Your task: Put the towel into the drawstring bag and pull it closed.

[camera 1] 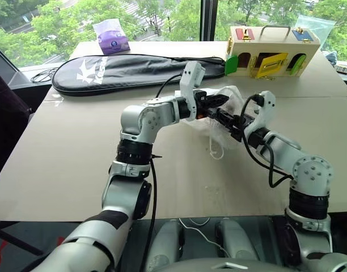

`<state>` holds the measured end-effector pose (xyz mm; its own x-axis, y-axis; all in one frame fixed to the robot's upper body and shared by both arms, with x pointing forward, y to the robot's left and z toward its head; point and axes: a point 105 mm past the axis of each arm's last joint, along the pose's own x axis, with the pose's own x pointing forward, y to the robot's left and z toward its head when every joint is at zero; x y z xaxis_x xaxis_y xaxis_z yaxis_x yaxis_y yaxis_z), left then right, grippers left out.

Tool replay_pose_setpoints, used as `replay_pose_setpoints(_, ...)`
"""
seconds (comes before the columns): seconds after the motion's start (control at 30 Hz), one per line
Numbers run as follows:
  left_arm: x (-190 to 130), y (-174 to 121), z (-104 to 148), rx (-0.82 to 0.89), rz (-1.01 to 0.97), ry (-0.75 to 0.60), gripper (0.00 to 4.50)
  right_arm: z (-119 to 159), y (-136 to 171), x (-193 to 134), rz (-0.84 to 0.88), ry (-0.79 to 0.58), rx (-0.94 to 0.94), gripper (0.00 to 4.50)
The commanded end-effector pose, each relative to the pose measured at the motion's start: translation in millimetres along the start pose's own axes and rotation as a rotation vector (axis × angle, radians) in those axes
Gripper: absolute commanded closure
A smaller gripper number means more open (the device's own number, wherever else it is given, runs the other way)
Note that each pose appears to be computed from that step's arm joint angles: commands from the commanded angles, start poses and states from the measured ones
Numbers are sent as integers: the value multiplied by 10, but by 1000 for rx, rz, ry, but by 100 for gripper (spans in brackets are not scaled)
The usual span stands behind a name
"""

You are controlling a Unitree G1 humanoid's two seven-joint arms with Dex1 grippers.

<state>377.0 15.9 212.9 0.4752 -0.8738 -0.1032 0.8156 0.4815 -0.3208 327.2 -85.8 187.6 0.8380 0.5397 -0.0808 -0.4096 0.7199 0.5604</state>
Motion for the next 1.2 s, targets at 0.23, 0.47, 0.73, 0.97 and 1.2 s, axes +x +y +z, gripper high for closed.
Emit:
replay_pose_setpoints(0.23,-66,38,97,37,15,-14,450,99,93,-395,183,-26,-255,8)
replay_pose_setpoints(0.47,-103,-8,146,52,1,-21,450,91,-254,-785,127,6,-630,8)
replay_pose_setpoints(0.73,-102,-9,135,57,-3,-13,450,-253,-843,-661,-47,184,-1060,8)
replay_pose_setpoints(0.97,-97,-12,144,61,-2,-17,450,-165,-918,-239,-156,33,-1074,8)
replay_pose_setpoints(1.2,-120,7,140,63,10,-16,450,78,-983,-176,-260,-85,-1077,98)
